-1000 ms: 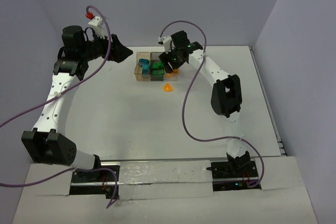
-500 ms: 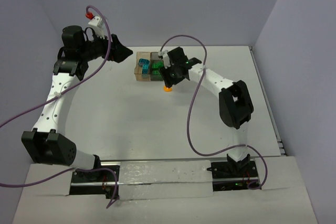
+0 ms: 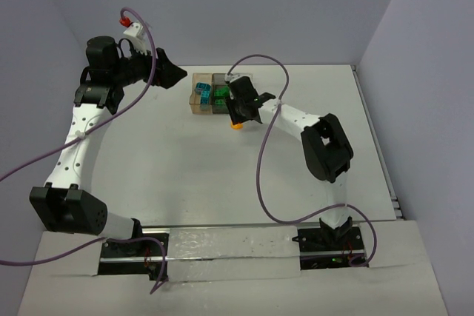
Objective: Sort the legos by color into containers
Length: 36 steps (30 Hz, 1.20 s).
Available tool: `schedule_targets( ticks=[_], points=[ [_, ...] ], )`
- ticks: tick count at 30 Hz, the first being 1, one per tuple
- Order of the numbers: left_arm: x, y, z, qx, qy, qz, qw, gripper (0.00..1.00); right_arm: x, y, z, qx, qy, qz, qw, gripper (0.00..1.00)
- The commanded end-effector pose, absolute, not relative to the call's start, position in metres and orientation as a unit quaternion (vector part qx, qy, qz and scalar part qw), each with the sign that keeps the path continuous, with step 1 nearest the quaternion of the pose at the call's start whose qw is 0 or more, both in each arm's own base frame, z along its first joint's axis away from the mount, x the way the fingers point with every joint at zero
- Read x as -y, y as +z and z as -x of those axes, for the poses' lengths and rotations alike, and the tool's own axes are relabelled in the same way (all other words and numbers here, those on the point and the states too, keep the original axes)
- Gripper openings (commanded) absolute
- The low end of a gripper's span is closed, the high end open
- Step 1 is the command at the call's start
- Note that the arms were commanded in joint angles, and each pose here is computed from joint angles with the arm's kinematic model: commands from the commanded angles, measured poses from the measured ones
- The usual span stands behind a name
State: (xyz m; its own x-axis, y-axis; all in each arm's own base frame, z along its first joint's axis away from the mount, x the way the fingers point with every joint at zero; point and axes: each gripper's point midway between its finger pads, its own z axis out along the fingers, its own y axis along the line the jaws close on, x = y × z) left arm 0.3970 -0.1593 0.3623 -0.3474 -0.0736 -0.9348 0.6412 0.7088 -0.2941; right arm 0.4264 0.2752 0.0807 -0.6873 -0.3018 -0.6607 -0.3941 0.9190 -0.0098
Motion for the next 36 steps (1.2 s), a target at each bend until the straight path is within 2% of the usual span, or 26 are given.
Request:
schedule_targets(
  ticks=[1, 18, 36],
  points=[
    [0.156, 0.386, -0.389, -0.729, -0.322, -0.202, 0.569, 0.99, -0.284, 0.091, -0.451, -0.911, 0.071, 0.164, 0.371, 0.47],
    [0.157, 0.384, -0.392, -0.730, -0.324, -0.203, 0.567, 0.99, -0.272, 0.059, -0.452, -0.932, 0.050, 0.166, 0.317, 0.50],
    [0.158, 0.382, -0.396, -0.731, -0.324, -0.204, 0.564, 0.99, -0.272, 0.041, -0.458, -0.937, 0.036, 0.178, 0.298, 0.49]
  ],
)
